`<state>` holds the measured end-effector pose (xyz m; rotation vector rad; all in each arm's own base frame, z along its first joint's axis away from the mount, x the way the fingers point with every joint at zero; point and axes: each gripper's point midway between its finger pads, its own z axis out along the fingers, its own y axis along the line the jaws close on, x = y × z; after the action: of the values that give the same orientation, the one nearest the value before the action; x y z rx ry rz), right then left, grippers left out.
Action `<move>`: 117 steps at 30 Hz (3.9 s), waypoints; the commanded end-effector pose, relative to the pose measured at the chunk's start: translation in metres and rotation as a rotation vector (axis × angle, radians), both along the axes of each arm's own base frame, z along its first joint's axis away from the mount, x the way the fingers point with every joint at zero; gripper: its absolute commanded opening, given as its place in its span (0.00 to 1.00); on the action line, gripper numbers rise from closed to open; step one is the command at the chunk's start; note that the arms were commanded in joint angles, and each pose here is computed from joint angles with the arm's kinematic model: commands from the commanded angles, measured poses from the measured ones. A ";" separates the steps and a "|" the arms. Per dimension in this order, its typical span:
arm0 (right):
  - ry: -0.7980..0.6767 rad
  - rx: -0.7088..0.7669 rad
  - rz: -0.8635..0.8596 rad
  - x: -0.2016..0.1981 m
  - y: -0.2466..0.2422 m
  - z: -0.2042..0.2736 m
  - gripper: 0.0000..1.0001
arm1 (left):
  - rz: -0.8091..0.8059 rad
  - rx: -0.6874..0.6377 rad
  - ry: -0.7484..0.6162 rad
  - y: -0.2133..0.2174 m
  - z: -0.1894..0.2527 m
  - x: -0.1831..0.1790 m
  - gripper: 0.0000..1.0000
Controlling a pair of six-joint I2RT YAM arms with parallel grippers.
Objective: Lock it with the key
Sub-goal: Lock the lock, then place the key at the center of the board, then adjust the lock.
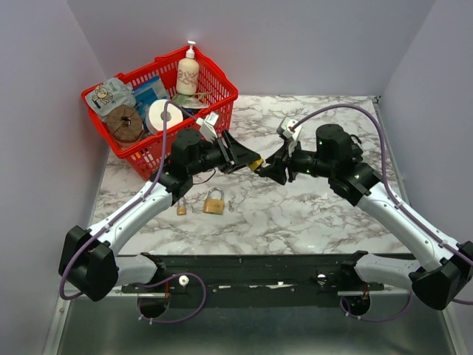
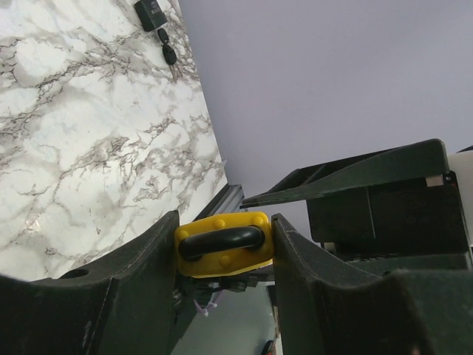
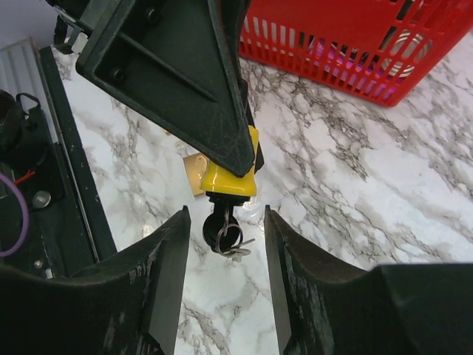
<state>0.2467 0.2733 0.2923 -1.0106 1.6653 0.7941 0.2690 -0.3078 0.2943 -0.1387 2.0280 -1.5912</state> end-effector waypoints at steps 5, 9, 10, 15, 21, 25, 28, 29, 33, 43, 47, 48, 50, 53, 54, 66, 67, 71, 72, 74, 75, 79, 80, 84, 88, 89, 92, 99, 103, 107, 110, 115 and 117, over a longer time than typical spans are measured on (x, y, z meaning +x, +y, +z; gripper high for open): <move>0.040 -0.011 0.057 -0.002 0.009 -0.011 0.49 | -0.037 -0.064 -0.072 0.000 0.026 -0.011 0.00; 0.036 -0.014 0.062 -0.003 0.009 -0.013 0.29 | -0.034 -0.064 -0.061 0.000 0.024 -0.011 0.00; 0.031 -0.016 0.057 -0.003 0.008 -0.012 0.25 | -0.030 -0.062 -0.061 0.000 0.023 -0.010 0.00; 0.047 -0.044 0.042 -0.004 0.002 -0.023 0.01 | -0.007 -0.074 -0.058 0.002 0.026 -0.002 0.00; 0.054 -0.061 0.004 -0.008 -0.007 -0.033 0.01 | 0.046 -0.088 -0.066 0.011 0.034 0.017 0.00; 0.068 -0.073 -0.001 -0.011 -0.011 -0.039 0.01 | 0.077 -0.094 -0.069 0.016 0.037 0.030 0.00; 0.109 -0.087 -0.007 -0.017 -0.014 -0.048 0.01 | 0.081 -0.091 -0.079 0.017 0.039 0.033 0.00; 0.123 -0.092 -0.035 -0.015 -0.017 -0.051 0.01 | 0.082 -0.086 -0.083 0.018 0.038 0.033 0.00; 0.249 -0.114 -0.154 -0.014 -0.030 -0.085 0.01 | 0.068 -0.008 -0.126 0.021 0.026 0.028 0.00; 0.644 -0.214 -0.272 -0.031 -0.032 -0.190 0.01 | 0.004 0.275 -0.277 0.047 -0.024 0.001 0.00; 0.654 -0.228 -0.319 -0.018 -0.034 -0.215 0.01 | -0.038 0.311 -0.271 0.050 -0.040 -0.009 0.00; 0.668 -0.237 -0.322 -0.014 -0.032 -0.223 0.01 | -0.043 0.320 -0.265 0.051 -0.044 -0.011 0.00; 0.703 -0.241 -0.334 -0.010 -0.034 -0.232 0.01 | -0.062 0.332 -0.264 0.051 -0.048 -0.015 0.00; 0.728 -0.242 -0.359 -0.001 -0.038 -0.243 0.01 | -0.082 0.357 -0.275 0.053 -0.051 -0.018 0.00; 0.719 -0.235 -0.363 0.003 -0.038 -0.243 0.01 | -0.090 0.363 -0.274 0.053 -0.053 -0.019 0.00; 0.688 -0.210 -0.326 0.020 -0.034 -0.239 0.16 | -0.177 0.379 -0.256 0.049 -0.061 -0.028 0.00; 0.686 -0.210 -0.318 0.019 -0.034 -0.239 0.22 | -0.212 0.363 -0.264 0.046 -0.059 -0.033 0.00; 0.616 -0.198 -0.276 0.020 -0.034 -0.223 0.73 | -0.335 0.296 -0.312 0.038 -0.047 -0.051 0.00; 0.592 -0.195 -0.265 0.020 -0.034 -0.217 0.78 | -0.353 0.285 -0.318 0.037 -0.045 -0.054 0.00; 0.488 -0.169 -0.197 0.020 -0.031 -0.188 0.87 | -0.436 0.221 -0.318 0.033 -0.037 -0.068 0.00; 0.457 -0.163 -0.162 0.016 -0.030 -0.178 0.89 | -0.478 0.189 -0.322 0.031 -0.033 -0.075 0.00; 0.104 -0.116 0.064 -0.002 -0.029 -0.116 0.93 | -0.619 0.041 -0.363 0.027 -0.009 -0.098 0.00; 0.008 -0.070 0.140 -0.019 -0.028 -0.093 0.96 | -0.632 0.010 -0.350 0.026 -0.002 -0.102 0.00; -0.298 0.015 0.338 -0.059 -0.029 -0.048 1.00 | -0.696 -0.107 -0.325 0.027 0.023 -0.116 0.00; -0.509 0.058 0.363 -0.074 -0.023 -0.020 1.00 | -0.725 -0.210 -0.431 0.030 0.056 -0.128 0.00; -0.531 0.072 0.375 -0.080 -0.019 -0.015 1.00 | -0.735 -0.220 -0.427 0.030 0.058 -0.130 0.00; -0.641 0.105 0.386 -0.087 -0.008 0.003 1.00 | -0.780 -0.225 -0.457 0.029 0.063 -0.140 0.00; -0.721 0.153 0.401 -0.096 0.010 0.033 1.00 | -0.870 -0.235 -0.493 0.023 0.069 -0.160 0.00; -0.719 0.189 0.419 -0.105 0.018 0.049 1.00 | -0.872 -0.239 -0.495 0.020 0.070 -0.159 0.00; -0.719 0.209 0.473 -0.125 0.025 0.053 1.00 | -0.870 -0.245 -0.495 0.020 0.071 -0.158 0.00; -0.711 0.208 0.508 -0.136 0.025 0.051 1.00 | -0.865 -0.249 -0.490 0.019 0.071 -0.158 0.00; -0.704 0.209 0.496 -0.134 0.030 0.053 1.00 | -0.872 -0.252 -0.494 0.018 0.070 -0.161 0.00; -0.713 0.210 0.488 -0.132 0.031 0.057 1.00 | -0.881 -0.253 -0.493 0.017 0.069 -0.163 0.00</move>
<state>0.1101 0.3024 0.3260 -1.4062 0.7604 0.8085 0.1150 -0.2913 0.3470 1.0003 1.6631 -2.1154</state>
